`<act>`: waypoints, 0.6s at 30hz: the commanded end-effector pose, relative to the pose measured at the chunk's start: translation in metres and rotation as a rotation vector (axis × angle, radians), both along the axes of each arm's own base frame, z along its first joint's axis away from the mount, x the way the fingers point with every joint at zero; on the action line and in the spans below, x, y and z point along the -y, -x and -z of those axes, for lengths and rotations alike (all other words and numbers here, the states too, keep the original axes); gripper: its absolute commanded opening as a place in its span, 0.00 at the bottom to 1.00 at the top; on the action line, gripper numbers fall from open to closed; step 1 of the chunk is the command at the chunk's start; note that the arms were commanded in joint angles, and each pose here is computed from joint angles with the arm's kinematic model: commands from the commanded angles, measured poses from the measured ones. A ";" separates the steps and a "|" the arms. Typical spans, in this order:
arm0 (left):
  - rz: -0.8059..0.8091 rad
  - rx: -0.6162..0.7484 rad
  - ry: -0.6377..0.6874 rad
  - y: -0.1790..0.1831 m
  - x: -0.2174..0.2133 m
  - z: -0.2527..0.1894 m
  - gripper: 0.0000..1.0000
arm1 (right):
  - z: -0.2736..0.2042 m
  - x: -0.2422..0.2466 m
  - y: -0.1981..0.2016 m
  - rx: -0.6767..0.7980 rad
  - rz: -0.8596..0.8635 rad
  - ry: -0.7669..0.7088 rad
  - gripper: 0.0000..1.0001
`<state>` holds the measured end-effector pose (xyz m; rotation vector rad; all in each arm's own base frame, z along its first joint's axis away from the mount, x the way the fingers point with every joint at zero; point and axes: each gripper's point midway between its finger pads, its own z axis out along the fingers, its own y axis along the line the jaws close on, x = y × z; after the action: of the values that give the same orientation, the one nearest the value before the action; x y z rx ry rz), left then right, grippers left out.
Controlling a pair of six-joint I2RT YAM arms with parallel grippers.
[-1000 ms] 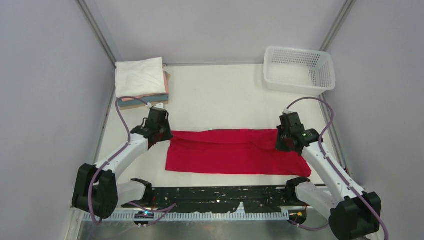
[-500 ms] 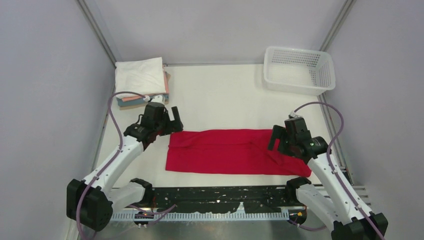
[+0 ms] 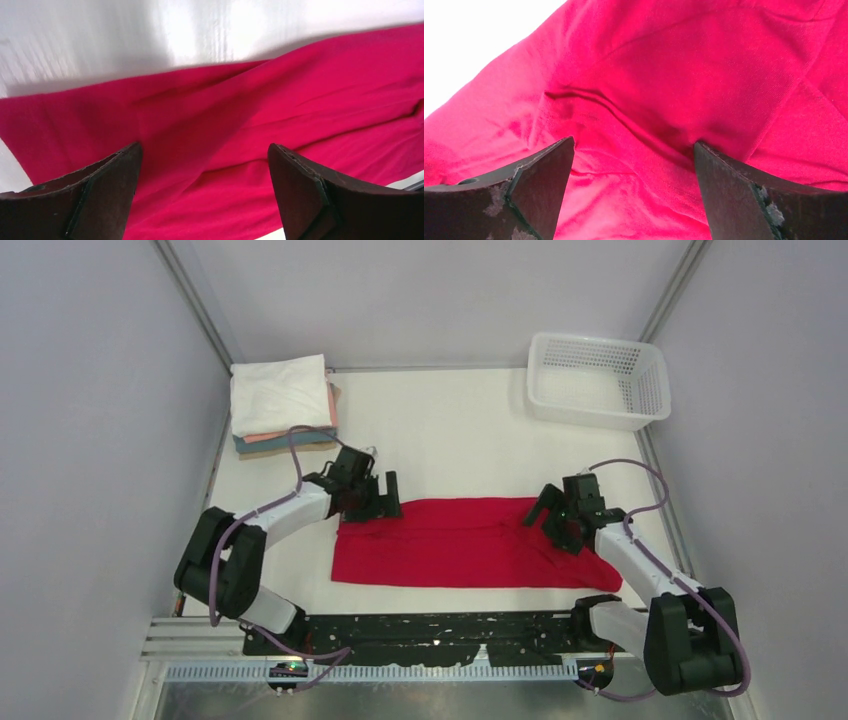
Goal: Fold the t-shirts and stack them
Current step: Rotate the tshirt 80 degree
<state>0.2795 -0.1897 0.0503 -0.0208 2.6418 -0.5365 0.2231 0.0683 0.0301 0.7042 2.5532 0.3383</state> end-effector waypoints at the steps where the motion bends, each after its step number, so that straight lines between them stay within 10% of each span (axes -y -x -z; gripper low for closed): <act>1: -0.035 -0.029 -0.017 0.009 -0.007 0.015 0.98 | 0.021 0.011 -0.009 -0.018 0.084 -0.029 0.95; 18: -0.233 -0.117 0.055 0.117 -0.055 0.033 0.98 | 0.014 -0.108 -0.169 0.058 -0.225 -0.045 0.95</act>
<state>0.2056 -0.1621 0.0415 -0.2685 2.5242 -0.6913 0.3800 0.1531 0.0387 0.4930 2.4772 0.5020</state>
